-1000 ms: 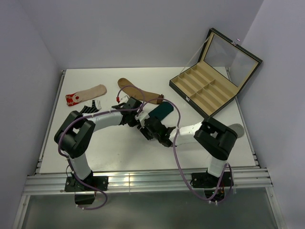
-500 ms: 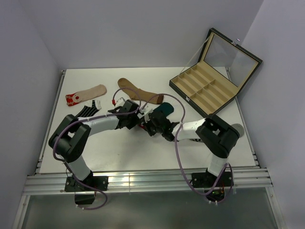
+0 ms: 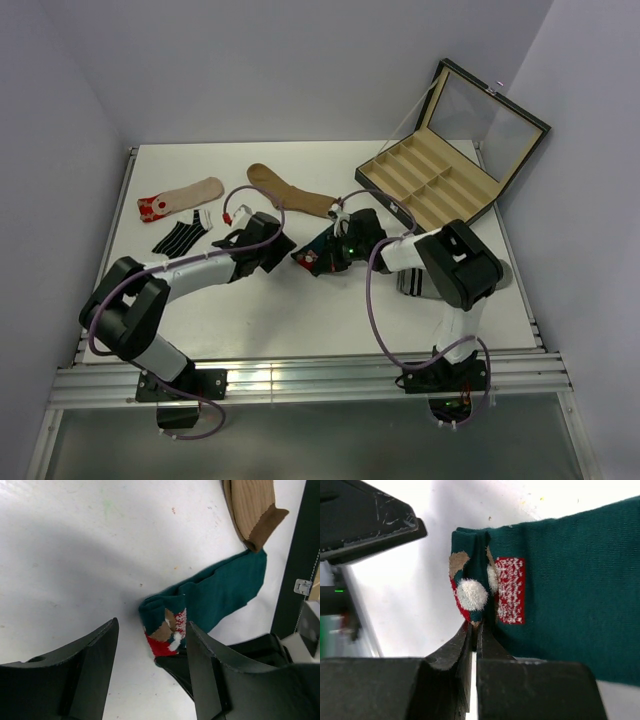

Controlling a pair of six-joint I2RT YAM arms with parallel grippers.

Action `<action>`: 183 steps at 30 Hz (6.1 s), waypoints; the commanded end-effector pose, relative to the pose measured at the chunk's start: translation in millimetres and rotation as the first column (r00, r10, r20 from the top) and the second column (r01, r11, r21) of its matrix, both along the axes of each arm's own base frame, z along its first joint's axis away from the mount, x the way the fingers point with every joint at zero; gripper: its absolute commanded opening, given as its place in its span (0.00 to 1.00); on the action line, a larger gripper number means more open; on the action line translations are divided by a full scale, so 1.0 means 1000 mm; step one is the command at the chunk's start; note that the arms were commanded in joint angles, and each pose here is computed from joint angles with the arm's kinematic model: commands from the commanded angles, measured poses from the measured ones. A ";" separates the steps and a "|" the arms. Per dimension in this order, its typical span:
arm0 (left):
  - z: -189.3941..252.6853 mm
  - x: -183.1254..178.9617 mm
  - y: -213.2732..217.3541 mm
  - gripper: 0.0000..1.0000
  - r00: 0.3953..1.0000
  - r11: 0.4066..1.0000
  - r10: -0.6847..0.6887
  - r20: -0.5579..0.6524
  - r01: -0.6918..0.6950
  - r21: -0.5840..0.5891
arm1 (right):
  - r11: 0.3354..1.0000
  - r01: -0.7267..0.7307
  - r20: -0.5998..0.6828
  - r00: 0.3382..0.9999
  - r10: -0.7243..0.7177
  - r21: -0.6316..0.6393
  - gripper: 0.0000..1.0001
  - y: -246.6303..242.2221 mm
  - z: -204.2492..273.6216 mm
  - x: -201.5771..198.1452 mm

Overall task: Roll the socks
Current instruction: Roll the sock at the center of the board.

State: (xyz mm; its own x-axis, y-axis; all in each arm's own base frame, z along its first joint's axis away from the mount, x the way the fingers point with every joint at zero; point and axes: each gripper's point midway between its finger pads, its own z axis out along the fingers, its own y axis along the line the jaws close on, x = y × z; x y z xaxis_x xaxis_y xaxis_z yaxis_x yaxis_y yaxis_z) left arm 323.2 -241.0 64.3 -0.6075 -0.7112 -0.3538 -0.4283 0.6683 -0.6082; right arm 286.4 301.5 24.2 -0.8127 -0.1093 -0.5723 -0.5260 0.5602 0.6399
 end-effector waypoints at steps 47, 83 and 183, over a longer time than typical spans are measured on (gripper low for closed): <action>-0.042 0.000 -0.032 0.00 0.979 0.974 -0.156 -0.130 0.175 0.146 | 0.941 0.157 0.463 0.886 0.000 -0.299 0.51 -0.010 0.067 0.018; -0.032 0.000 -0.029 0.08 0.990 0.990 -0.089 -0.112 0.101 0.100 | 0.890 0.014 0.336 0.929 0.157 -0.456 0.02 0.006 -0.013 -0.026; -0.052 -0.006 -0.059 0.23 0.974 0.960 -0.209 -0.089 0.222 0.169 | 0.884 0.208 0.427 0.904 -0.011 -0.418 0.50 -0.039 0.041 0.015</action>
State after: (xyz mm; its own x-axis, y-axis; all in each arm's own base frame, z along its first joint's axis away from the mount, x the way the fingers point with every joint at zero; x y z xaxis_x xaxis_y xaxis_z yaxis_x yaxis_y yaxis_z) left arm 324.1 -317.9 26.0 -0.7502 -0.5373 -0.3854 -0.2907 0.7914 -0.5377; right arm 288.2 263.3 48.6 -0.5991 -0.3349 -0.7273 -0.5959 0.7931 0.1257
